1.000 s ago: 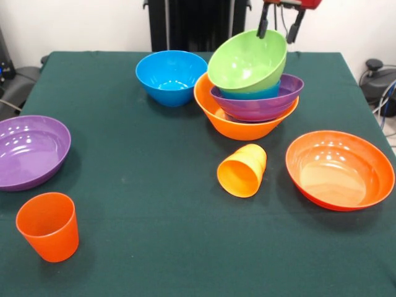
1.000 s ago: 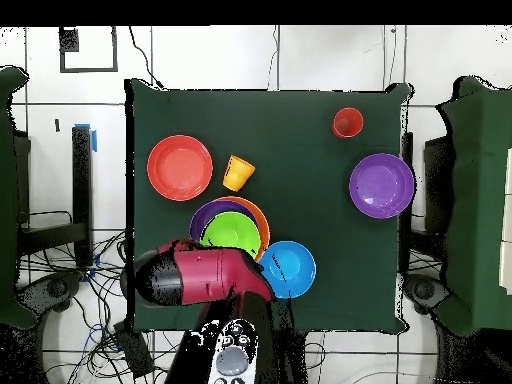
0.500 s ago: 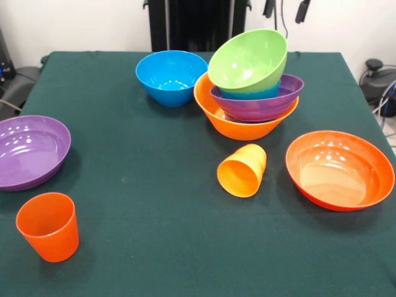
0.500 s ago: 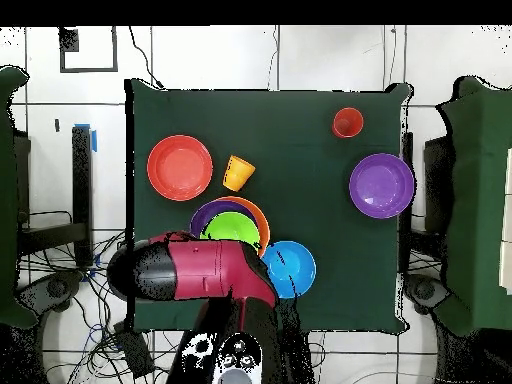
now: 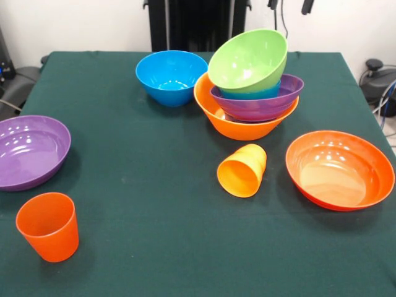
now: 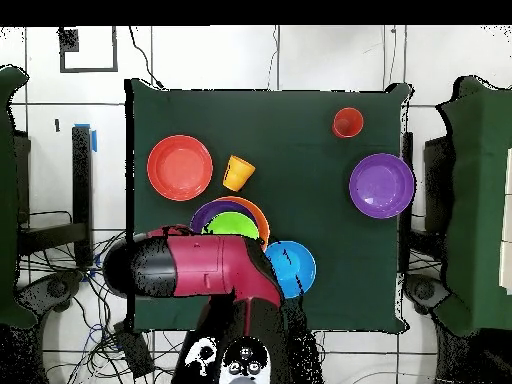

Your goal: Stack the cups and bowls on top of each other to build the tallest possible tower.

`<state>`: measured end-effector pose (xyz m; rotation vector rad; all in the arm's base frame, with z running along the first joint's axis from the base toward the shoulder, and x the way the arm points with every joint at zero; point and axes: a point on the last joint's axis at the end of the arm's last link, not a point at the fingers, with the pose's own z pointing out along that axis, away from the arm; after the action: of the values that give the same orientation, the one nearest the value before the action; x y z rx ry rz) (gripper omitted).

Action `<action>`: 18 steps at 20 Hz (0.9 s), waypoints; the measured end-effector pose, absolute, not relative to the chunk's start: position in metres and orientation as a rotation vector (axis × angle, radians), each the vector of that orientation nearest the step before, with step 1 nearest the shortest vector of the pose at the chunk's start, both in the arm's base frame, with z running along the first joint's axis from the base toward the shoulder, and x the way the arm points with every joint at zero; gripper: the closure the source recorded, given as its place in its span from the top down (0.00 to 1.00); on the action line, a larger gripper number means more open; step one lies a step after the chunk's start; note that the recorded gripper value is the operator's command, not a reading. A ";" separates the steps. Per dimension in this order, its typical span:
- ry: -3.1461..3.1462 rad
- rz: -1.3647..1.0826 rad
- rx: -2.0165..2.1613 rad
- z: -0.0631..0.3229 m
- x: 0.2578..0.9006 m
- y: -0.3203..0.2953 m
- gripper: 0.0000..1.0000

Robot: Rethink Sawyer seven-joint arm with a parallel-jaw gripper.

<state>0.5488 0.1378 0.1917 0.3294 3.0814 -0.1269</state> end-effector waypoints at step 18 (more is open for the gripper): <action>3.078 -0.151 0.525 0.179 0.559 0.031 1.00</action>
<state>0.5588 0.0309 0.1794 0.5253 3.0779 -0.1508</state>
